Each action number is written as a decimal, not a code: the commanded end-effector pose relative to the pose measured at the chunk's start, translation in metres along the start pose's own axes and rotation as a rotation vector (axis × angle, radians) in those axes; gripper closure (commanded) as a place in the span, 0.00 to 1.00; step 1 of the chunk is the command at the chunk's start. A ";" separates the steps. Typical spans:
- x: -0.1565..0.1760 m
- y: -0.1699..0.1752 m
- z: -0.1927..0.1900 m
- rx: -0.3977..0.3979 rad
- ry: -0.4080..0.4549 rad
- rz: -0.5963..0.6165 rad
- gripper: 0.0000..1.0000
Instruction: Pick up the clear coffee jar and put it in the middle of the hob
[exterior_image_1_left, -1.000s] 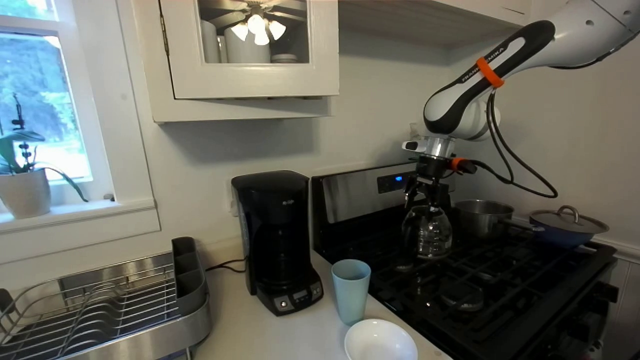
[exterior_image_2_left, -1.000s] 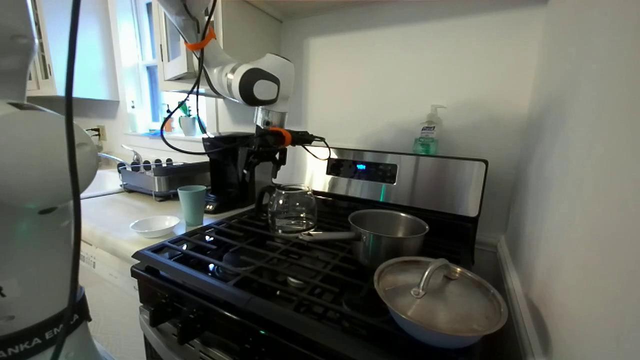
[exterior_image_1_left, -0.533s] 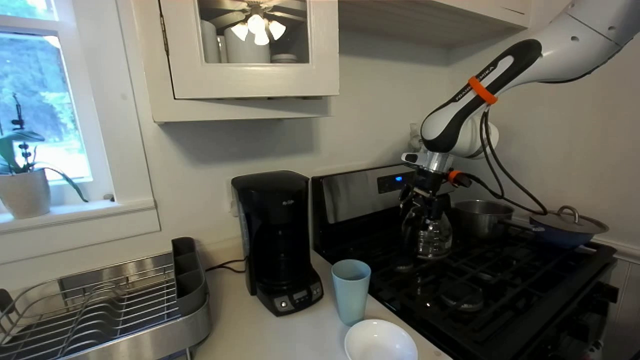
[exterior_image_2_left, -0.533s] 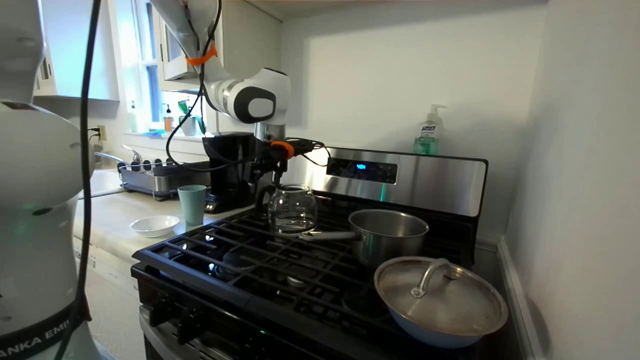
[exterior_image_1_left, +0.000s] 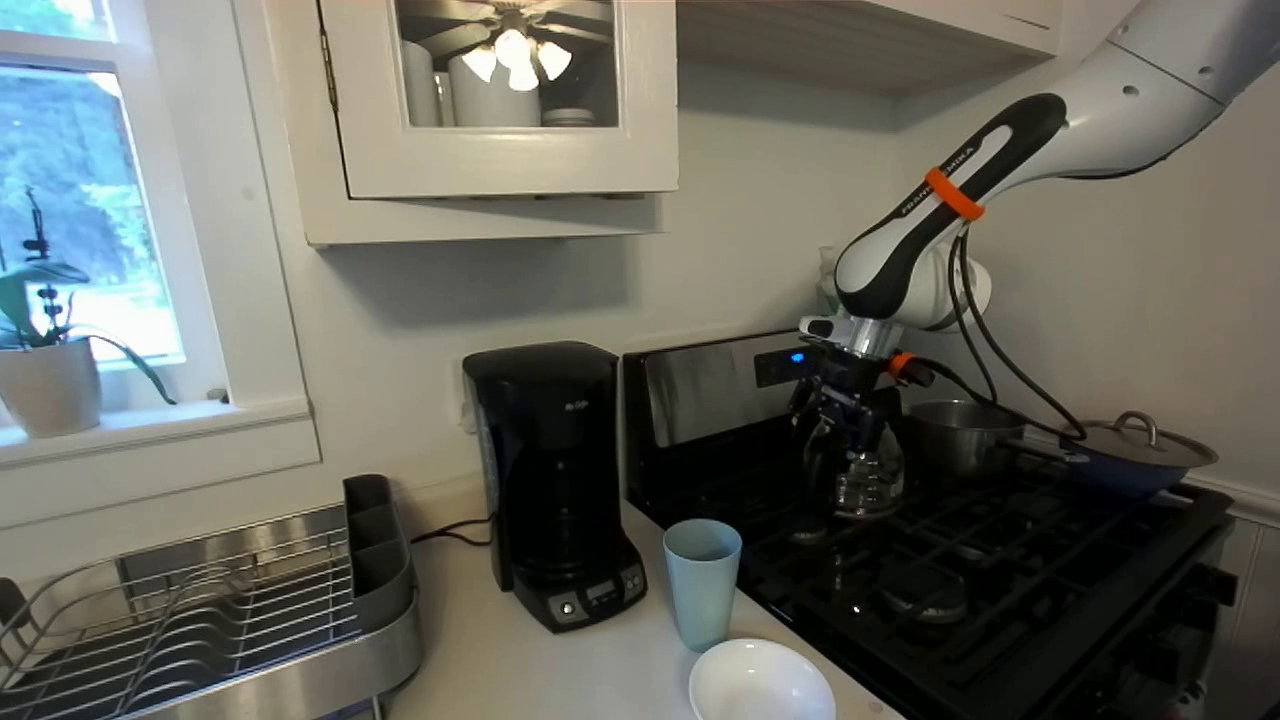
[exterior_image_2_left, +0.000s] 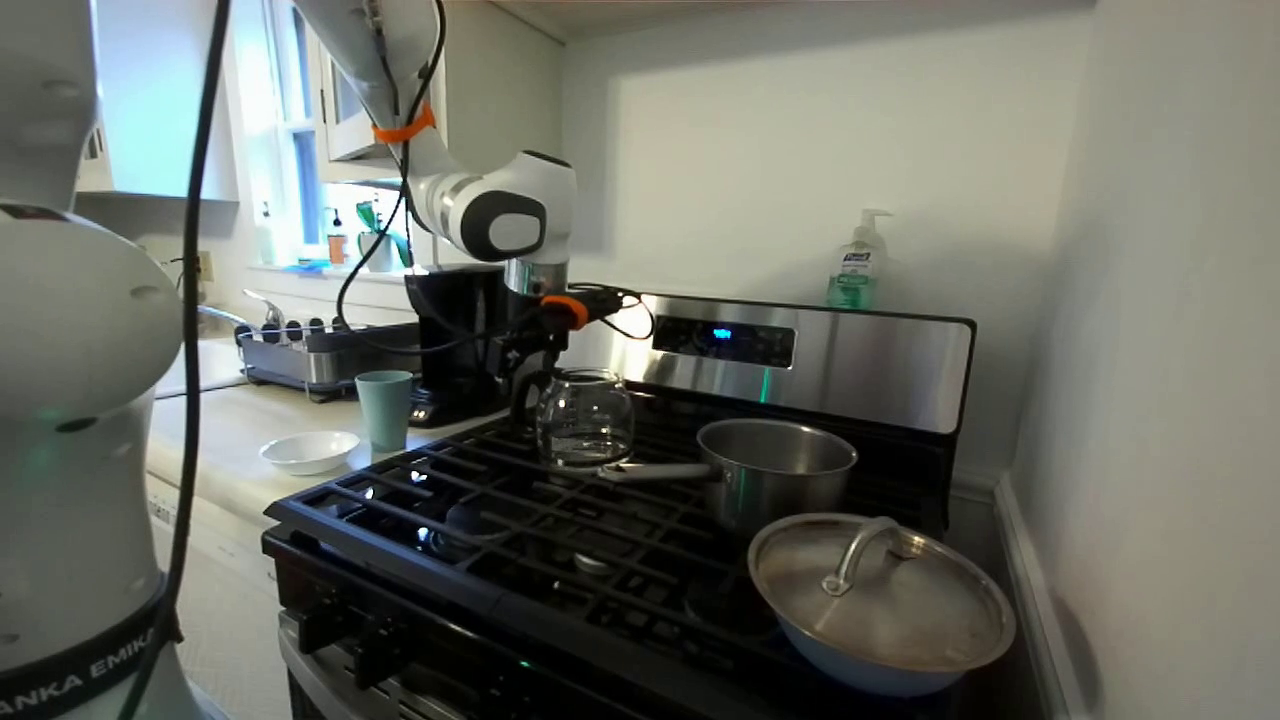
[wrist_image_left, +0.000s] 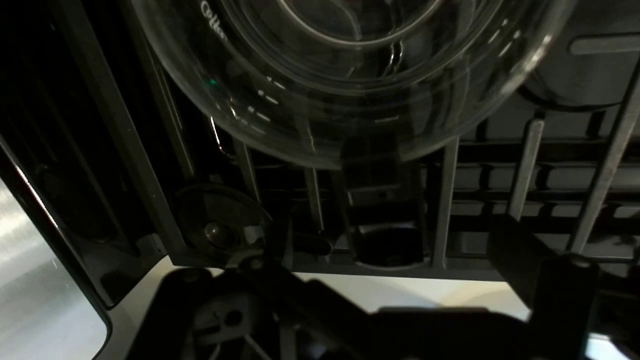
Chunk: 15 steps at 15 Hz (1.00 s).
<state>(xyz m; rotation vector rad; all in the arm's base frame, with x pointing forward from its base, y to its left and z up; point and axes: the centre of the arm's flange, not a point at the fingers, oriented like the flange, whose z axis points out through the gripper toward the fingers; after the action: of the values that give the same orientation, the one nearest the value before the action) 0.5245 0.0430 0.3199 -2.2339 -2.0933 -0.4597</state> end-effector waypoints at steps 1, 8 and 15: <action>-0.006 0.006 0.004 -0.010 0.001 -0.037 0.00; -0.019 0.014 0.007 -0.031 -0.014 -0.012 0.00; -0.021 0.019 0.017 -0.062 -0.021 -0.009 0.50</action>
<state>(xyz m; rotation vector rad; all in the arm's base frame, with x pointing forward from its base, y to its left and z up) 0.5360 0.0252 0.3073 -2.2781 -2.1064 -0.4848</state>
